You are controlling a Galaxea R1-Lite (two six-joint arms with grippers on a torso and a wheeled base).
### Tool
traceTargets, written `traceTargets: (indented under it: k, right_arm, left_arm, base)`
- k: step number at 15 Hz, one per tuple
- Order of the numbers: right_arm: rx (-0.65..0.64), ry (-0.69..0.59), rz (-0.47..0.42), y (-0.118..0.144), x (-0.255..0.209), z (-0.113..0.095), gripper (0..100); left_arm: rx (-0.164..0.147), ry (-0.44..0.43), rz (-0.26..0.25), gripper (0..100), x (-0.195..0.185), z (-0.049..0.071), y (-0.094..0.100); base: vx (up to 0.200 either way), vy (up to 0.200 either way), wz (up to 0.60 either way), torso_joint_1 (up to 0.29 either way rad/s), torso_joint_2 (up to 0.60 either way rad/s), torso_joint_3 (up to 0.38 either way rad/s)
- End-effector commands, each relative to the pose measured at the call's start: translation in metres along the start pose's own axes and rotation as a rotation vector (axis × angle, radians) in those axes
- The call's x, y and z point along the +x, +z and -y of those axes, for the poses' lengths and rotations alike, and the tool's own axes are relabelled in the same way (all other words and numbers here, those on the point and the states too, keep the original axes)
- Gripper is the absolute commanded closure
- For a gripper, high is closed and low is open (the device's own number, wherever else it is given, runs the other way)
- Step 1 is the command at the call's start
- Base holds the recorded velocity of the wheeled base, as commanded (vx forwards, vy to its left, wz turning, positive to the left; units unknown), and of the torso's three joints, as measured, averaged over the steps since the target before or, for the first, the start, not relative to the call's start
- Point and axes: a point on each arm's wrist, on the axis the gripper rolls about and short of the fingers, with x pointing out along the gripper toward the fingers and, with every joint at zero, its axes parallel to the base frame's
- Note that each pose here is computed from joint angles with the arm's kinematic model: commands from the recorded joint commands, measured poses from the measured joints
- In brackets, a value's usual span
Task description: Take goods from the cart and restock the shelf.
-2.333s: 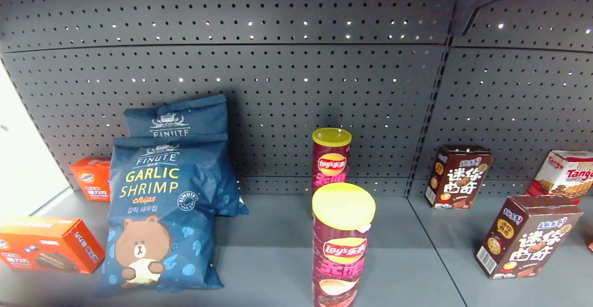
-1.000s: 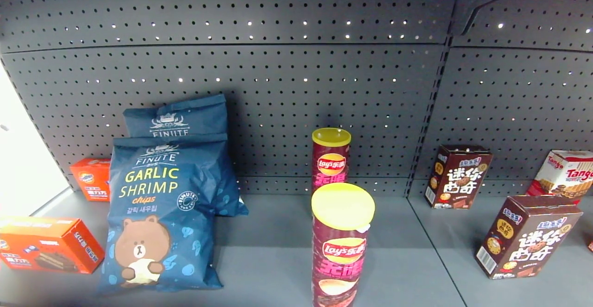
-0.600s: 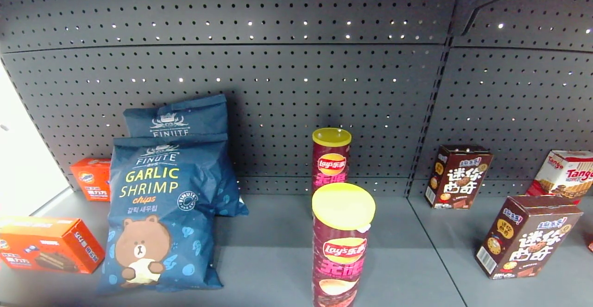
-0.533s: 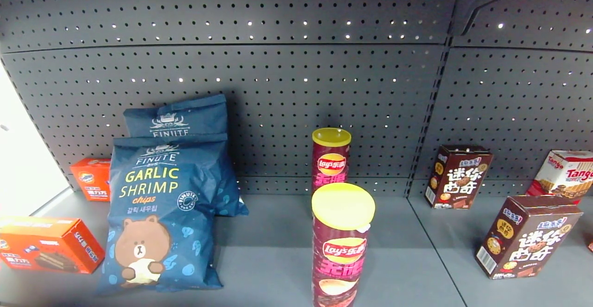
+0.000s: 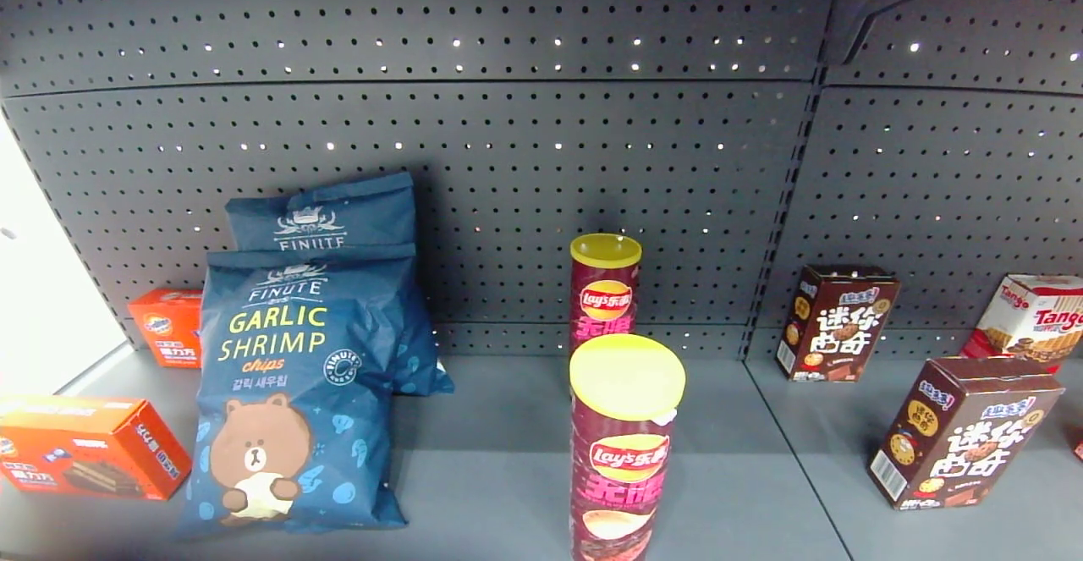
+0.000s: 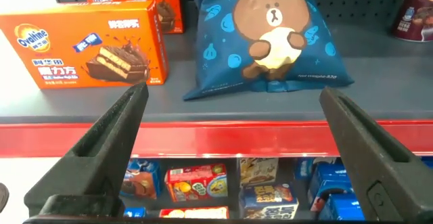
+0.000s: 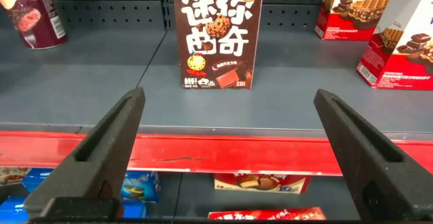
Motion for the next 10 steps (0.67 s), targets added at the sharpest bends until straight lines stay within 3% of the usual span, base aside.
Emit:
traceTargets:
  k: [1, 6, 8, 10]
  right_arm:
    - [0.000, 0.000, -0.001, 0.0001, 0.0001, 0.0000, 0]
    - [-0.002, 0.002, -0.001, 0.0001, 0.0001, 0.0000, 0]
    - [-0.002, 0.002, -0.001, 0.0001, 0.0001, 0.0000, 0]
    - [0.000, 0.002, -0.001, 0.0001, 0.0001, 0.0000, 0]
  left_arm:
    - [0.001, 0.002, 0.000, 0, 0.0000, 0.0000, -0.0002]
    - [0.001, 0.000, 0.000, 0, 0.0000, 0.0000, -0.0002]
    - [0.002, -0.002, 0.000, 0, 0.0000, 0.0000, -0.0002]
    - [-0.001, 0.000, 0.001, 0, -0.0001, 0.0000, 0.0002]
  base:
    - [0.000, 0.000, 0.00, 0.000, 0.00, 0.000]
    - [0.000, 0.000, 0.00, 0.000, 0.00, 0.000]
    - [-0.200, 0.000, 0.00, 0.005, 0.01, 0.007]
    - [0.000, 0.000, 0.00, 0.000, 0.00, 0.000]
